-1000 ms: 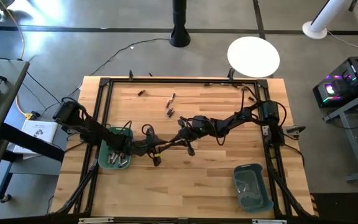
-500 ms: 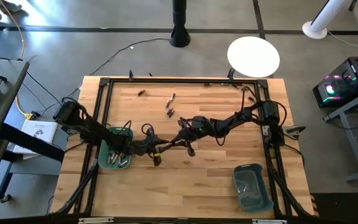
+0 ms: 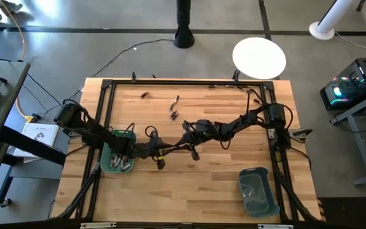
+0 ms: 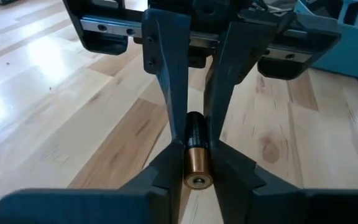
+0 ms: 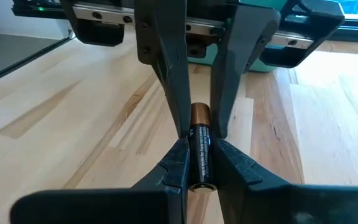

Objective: Sort batteries
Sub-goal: Put the black battery into the green bin

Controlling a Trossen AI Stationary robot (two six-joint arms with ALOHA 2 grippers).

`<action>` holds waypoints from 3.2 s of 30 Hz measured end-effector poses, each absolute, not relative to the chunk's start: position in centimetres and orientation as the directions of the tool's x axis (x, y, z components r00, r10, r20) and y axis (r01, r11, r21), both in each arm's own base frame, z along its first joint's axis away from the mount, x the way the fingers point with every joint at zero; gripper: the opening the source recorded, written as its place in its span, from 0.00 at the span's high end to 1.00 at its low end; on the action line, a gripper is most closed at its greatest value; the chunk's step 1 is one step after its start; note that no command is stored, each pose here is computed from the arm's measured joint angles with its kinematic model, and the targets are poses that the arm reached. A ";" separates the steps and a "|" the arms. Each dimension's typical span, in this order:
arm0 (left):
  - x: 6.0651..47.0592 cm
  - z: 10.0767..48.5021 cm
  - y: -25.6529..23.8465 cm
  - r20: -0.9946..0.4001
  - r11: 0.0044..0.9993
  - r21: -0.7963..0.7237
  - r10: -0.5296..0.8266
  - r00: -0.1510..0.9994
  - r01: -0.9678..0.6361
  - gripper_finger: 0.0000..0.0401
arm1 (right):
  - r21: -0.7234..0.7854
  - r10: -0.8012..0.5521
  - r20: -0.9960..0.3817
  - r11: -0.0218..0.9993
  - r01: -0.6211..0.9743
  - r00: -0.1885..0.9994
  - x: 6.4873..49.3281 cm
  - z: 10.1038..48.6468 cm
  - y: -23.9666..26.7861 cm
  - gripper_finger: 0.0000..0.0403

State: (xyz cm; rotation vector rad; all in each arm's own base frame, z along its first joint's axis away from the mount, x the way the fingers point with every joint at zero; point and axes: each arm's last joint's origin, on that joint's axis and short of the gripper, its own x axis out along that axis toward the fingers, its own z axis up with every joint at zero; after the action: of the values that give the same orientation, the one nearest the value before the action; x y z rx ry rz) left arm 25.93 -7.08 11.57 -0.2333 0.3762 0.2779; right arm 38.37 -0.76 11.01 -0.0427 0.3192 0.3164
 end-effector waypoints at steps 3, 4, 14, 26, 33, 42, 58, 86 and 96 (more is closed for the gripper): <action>25.9 11.5 -7.1 -0.395 0.935 -0.172 0.224 0.891 -0.311 0.87 | 0.010 0.299 -0.316 0.950 -0.311 0.901 38.4 11.0 -0.8 0.90; 25.9 11.5 -7.1 -0.397 0.935 -0.172 0.223 0.890 -0.311 0.87 | 0.010 0.298 -0.316 0.950 -0.311 0.901 38.4 11.0 -0.8 0.90; 25.8 11.3 -7.1 -0.419 0.931 -0.182 0.218 0.881 -0.317 0.73 | 0.004 0.290 -0.304 0.953 -0.303 0.907 38.4 11.1 -0.8 0.90; 25.8 11.3 -7.0 -0.416 0.929 -0.182 0.224 0.882 -0.322 0.69 | 0.003 0.266 -0.315 0.960 -0.280 0.911 38.4 11.0 -0.9 0.90; 25.8 11.3 -7.1 -0.416 0.930 -0.182 0.221 0.882 -0.320 0.80 | 0.003 0.268 -0.316 0.960 -0.281 0.910 38.4 11.0 -0.9 0.90; 25.8 11.3 -7.1 -0.419 0.936 -0.168 0.216 0.882 -0.309 0.90 | 0.008 0.270 -0.336 0.959 -0.284 0.902 38.3 10.8 -0.8 0.90; 21.8 15.6 -8.1 -0.499 0.944 -0.134 0.199 0.843 -0.301 0.90 | 0.126 0.077 -0.389 0.992 -0.030 0.918 37.9 10.3 -4.7 0.41; 11.9 20.9 -8.7 -0.935 0.589 0.059 0.316 0.162 -0.806 0.89 | 0.126 0.067 -0.387 0.992 -0.019 0.919 37.8 10.3 -5.6 0.40; 13.4 20.5 -8.3 -0.946 0.536 0.005 0.275 0.170 -0.844 0.83 | 0.157 0.072 -0.403 0.988 -0.008 0.913 37.7 10.2 -5.5 0.40</action>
State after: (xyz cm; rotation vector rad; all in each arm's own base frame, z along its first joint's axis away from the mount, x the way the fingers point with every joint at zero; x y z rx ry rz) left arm 13.41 -8.32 20.54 -0.6170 1.1321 0.8709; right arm 37.75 -5.50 10.19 0.1531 0.4196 0.0413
